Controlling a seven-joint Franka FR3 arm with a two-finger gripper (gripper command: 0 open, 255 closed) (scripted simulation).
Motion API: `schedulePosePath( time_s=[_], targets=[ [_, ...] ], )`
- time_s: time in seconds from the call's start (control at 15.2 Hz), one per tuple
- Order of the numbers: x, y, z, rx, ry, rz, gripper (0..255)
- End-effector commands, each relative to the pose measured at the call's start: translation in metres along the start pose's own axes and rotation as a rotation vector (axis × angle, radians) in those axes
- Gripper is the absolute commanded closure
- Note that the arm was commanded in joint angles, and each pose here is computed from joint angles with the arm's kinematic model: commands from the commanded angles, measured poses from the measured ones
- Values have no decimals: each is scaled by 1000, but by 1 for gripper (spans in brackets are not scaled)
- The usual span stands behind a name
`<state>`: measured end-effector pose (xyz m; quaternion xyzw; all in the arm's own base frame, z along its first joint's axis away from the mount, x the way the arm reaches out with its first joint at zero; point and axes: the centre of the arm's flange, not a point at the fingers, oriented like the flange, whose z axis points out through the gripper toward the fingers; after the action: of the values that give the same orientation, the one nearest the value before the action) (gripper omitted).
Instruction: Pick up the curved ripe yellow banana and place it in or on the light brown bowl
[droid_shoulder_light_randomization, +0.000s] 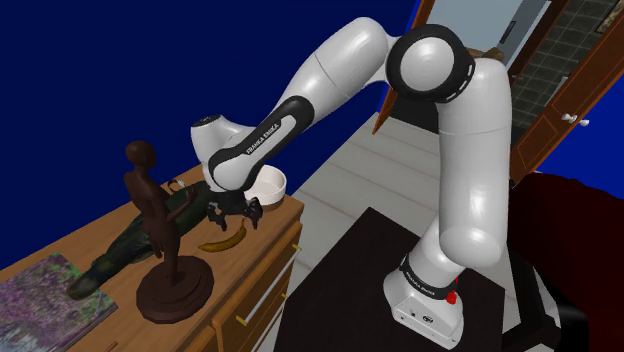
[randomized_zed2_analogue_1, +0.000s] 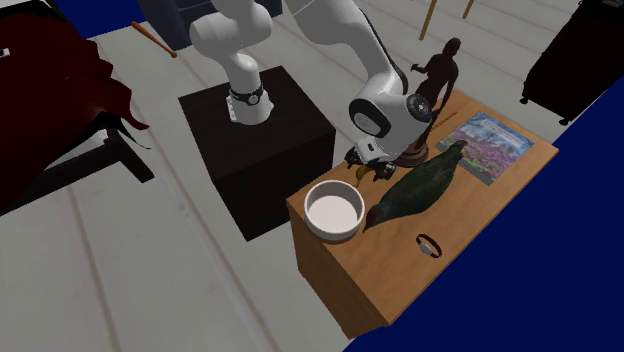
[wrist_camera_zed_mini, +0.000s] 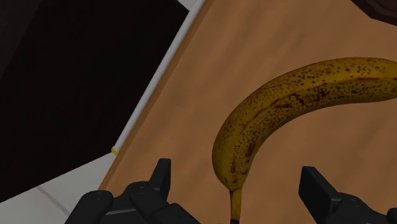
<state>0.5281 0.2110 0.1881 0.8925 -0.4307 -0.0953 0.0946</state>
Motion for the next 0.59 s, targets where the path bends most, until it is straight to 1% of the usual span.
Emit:
schedulePosePath(
  time_s=[0.0, 0.46, 0.53],
  targets=[
    [0, -1, 7, 0, 0, 0, 0],
    [0, -1, 7, 0, 0, 0, 0],
    [0, -1, 7, 0, 0, 0, 255]
  ],
)
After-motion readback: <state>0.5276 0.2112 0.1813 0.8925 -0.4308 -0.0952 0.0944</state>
